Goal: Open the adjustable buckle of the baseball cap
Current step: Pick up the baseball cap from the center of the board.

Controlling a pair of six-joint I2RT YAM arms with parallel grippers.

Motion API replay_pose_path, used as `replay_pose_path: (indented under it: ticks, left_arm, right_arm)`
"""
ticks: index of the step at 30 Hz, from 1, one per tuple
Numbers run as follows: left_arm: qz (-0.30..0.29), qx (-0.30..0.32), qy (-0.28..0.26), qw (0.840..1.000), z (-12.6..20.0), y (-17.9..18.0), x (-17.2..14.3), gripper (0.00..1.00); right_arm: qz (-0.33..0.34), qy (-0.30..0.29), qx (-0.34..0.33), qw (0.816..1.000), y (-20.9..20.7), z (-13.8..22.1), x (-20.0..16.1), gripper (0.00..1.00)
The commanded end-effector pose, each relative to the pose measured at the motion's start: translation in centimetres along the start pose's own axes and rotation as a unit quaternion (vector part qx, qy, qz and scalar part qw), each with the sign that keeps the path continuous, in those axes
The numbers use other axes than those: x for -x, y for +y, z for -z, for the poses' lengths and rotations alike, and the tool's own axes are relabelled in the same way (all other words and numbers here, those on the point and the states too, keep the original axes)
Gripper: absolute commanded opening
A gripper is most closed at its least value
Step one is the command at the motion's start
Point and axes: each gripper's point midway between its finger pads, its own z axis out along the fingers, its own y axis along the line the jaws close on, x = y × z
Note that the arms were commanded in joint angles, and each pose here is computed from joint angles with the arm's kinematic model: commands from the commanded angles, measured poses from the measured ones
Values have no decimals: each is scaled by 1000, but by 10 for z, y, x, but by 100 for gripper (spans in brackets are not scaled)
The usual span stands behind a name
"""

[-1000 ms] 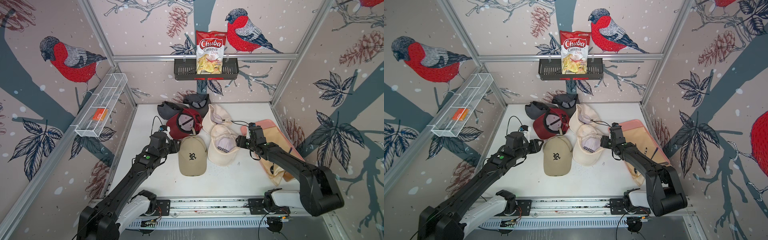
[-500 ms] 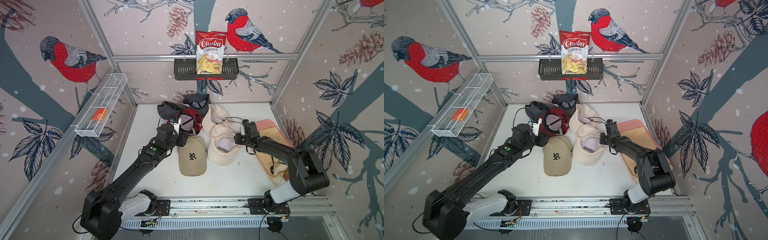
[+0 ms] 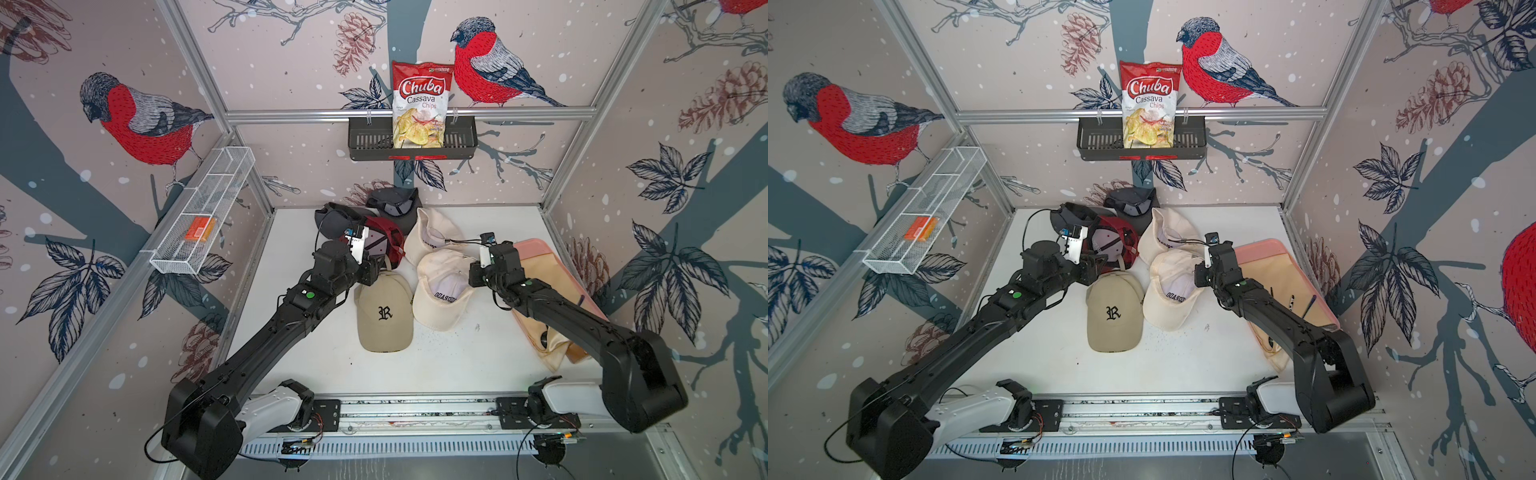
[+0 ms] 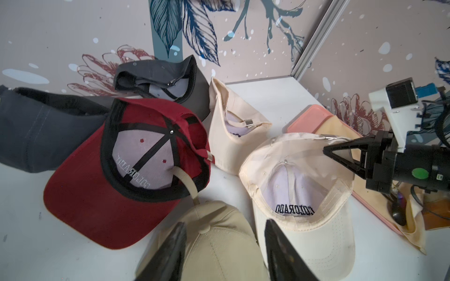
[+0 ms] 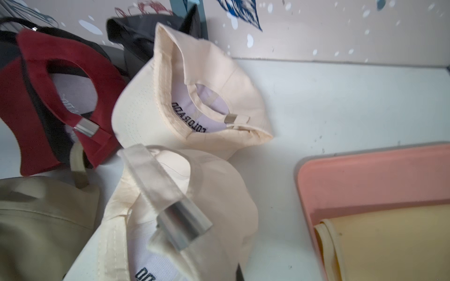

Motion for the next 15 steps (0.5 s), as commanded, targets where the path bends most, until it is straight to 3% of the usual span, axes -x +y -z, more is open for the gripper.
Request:
replay_pose_path:
  ticks: [1,8,15]
  left_arm:
    - [-15,-39,-51,998,3,-23,35,52]
    - [-24,-117,-75,990,-4,-84,76,53]
    - [-25,-197,-72,977,-25,-146,81,53]
  right_arm:
    - [29,-65,18,997,10,24,31,2]
    - [63,-144,56,986,31,70,59,1]
    - [85,-228,94,966,47,103,70,1]
